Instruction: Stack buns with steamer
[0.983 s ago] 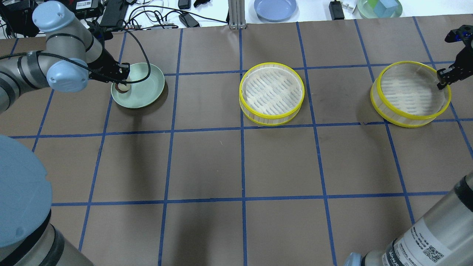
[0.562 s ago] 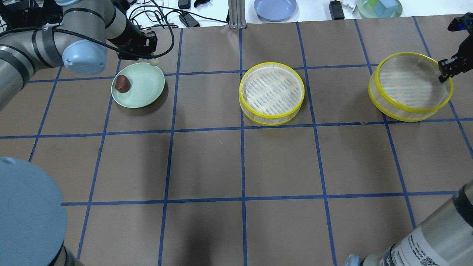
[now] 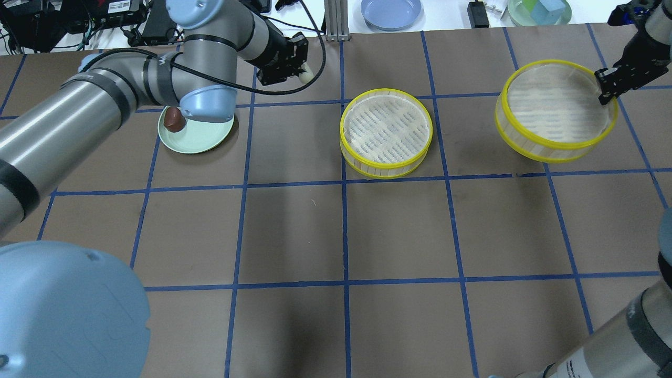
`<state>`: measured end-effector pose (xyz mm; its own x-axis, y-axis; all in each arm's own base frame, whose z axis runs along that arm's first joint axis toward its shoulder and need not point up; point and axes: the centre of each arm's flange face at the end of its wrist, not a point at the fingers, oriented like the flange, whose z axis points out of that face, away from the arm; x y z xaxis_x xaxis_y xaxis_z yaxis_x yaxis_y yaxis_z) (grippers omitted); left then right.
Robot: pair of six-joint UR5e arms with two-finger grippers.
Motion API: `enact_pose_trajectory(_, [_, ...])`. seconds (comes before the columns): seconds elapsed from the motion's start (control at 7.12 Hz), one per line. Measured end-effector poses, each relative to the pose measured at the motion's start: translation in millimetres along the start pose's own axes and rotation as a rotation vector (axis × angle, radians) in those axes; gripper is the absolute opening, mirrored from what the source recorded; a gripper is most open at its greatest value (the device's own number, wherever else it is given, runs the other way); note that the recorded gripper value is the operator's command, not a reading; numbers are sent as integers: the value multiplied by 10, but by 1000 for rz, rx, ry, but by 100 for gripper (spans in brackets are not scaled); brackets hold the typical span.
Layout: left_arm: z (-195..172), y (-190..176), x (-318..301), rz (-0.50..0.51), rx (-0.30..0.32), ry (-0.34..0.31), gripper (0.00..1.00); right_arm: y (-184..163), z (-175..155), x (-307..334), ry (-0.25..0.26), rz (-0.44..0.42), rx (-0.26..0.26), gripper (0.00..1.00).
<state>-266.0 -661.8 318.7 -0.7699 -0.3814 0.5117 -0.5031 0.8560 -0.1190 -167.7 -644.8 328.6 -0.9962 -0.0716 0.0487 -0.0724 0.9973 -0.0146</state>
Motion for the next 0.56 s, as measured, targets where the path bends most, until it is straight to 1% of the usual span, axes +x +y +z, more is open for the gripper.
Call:
enact_pose_trajectory(0.14, [245, 231, 109, 4, -60, 25, 0, 15, -46, -154, -1, 22, -1, 0])
enact_pose_trajectory(0.28, [477, 408, 153, 10, -112, 36, 28, 23, -81, -301, -1, 33, -1, 0])
enact_pose_trajectory(0.42, [674, 552, 175, 19, -145, 34, 99, 33, -118, -446, 0, 50, 1, 0])
enact_pose_trajectory(0.56, [798, 639, 170, 25, -162, 28, 100, 42, -150, -540, 1, 66, 3, 0])
